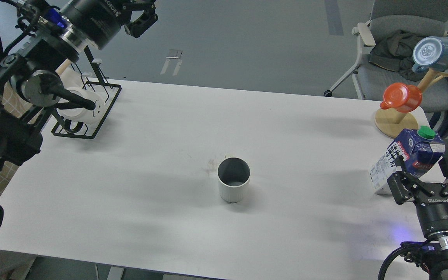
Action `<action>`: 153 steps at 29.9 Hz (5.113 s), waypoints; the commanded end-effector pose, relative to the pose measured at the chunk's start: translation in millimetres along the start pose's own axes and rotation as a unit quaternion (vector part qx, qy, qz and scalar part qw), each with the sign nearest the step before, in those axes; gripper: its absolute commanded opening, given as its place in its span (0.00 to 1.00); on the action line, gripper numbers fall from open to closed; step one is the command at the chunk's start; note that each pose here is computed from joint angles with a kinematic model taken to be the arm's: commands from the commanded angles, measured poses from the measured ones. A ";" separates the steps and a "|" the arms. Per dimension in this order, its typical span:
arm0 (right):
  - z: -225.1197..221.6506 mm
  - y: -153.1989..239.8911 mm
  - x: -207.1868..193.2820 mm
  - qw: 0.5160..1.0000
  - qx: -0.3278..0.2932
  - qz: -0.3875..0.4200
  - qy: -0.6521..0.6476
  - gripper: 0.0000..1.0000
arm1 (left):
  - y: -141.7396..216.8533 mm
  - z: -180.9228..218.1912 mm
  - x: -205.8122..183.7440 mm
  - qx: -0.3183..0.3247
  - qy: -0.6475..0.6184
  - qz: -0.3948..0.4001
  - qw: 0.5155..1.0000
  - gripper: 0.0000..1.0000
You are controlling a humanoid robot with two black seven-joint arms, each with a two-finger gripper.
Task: Place cup and milk with both arms
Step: 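Move the right gripper up toward the milk carton, then grasp the milk carton with the right gripper, then carry the milk carton with the right gripper beside the white mug, then open the right gripper and pull it back from the carton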
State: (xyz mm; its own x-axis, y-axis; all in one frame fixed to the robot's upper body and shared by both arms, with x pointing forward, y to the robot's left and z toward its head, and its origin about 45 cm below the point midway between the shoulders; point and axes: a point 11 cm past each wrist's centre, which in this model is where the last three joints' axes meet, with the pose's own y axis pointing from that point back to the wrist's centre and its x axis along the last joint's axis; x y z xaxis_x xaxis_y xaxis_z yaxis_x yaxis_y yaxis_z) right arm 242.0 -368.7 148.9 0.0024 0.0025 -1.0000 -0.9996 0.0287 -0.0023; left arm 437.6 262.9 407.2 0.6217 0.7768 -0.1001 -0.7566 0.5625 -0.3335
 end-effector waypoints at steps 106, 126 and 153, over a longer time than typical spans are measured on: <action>207.1 -19.4 24.8 0.953 -0.297 -0.035 -0.048 0.76 | 21.2 -11.5 14.3 0.021 -0.005 0.031 0.999 0.98; 191.4 29.6 63.2 0.960 -0.268 0.034 -0.067 1.00 | 19.6 -14.3 11.5 0.019 0.001 0.029 0.999 0.98; 75.0 -124.7 -98.7 0.961 -0.181 -0.186 0.092 1.00 | 15.8 -6.9 11.6 -0.002 0.010 0.033 0.999 0.98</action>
State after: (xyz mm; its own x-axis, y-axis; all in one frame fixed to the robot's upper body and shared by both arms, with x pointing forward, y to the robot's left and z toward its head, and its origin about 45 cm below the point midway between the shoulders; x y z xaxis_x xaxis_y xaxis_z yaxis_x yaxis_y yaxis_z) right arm 343.0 -301.0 208.5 0.2918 -0.1185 -0.9491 -0.9054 -0.3540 -0.2342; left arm 433.7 276.3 391.6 0.5800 0.8027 -0.1389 -0.7931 0.5174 -0.3214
